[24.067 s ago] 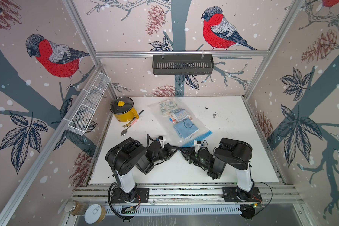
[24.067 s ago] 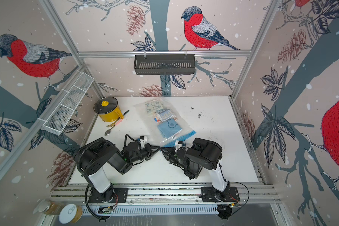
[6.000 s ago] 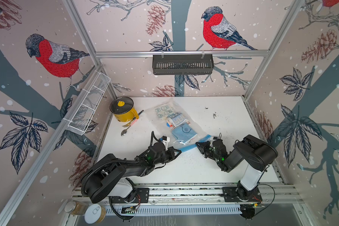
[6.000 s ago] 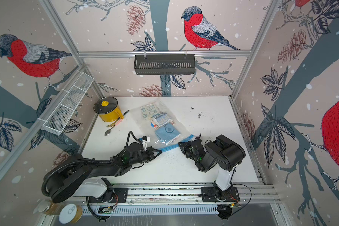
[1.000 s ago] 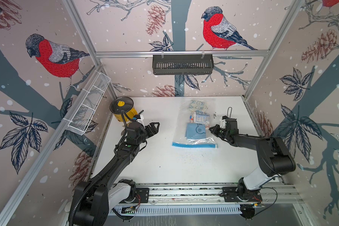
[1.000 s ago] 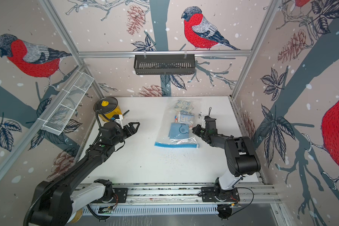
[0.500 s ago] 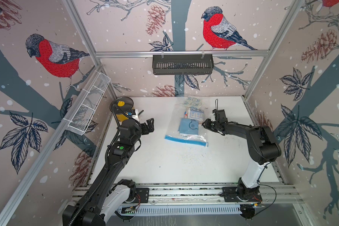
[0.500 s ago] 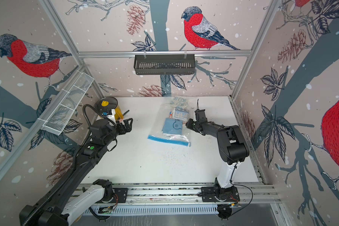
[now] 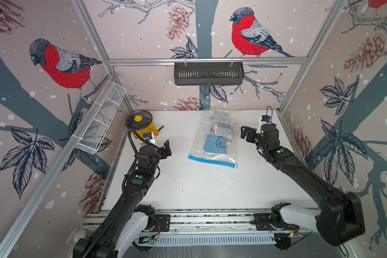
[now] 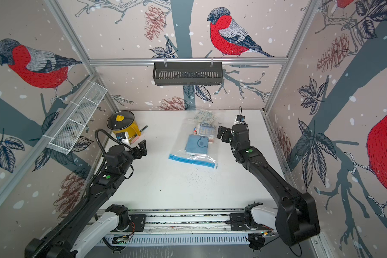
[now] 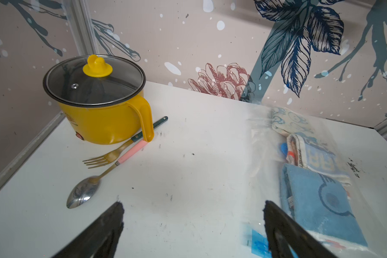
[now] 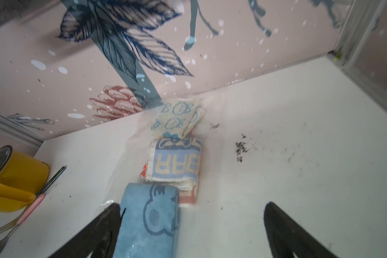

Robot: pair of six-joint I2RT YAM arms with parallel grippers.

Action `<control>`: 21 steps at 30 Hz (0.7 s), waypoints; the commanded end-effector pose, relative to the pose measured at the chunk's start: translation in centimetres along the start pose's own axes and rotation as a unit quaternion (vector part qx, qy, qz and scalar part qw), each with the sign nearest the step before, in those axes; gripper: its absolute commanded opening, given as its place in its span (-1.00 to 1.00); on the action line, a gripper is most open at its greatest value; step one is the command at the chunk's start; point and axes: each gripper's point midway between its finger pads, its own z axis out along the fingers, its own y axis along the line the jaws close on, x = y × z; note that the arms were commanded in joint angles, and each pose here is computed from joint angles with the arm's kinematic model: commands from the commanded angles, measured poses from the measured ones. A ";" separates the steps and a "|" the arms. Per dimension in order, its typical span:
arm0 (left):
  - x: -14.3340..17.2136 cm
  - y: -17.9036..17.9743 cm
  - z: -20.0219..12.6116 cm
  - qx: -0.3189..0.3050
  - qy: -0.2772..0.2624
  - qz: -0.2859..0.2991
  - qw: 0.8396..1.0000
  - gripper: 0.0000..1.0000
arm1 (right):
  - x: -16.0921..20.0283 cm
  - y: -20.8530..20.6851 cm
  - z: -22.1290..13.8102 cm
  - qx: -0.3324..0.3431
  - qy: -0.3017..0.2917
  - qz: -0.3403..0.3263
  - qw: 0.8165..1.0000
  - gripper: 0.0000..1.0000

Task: Place the folded towel into the vacuum bag
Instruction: Reset both arms

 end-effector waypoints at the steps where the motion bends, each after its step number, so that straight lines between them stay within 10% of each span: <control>1: -2.4 3.1 -0.3 -0.093 -0.063 -0.020 0.993 0.94 | -3.4 -2.3 -2.3 0.062 -0.095 -0.034 0.993 0.99; 7: -3.7 4.9 -0.1 -0.149 -0.091 -0.028 0.984 0.95 | -4.6 -5.9 -6.0 0.126 -0.201 -0.086 0.968 0.99; 15: 0.0 11.0 0.1 -0.324 -0.060 -0.012 0.944 0.93 | -0.6 -11.7 -5.7 0.190 -0.200 -0.103 0.956 0.99; 21: 2.3 11.9 1.1 -0.321 -0.074 -0.022 0.944 0.93 | 2.6 -16.8 -5.6 0.282 -0.176 -0.089 0.939 0.99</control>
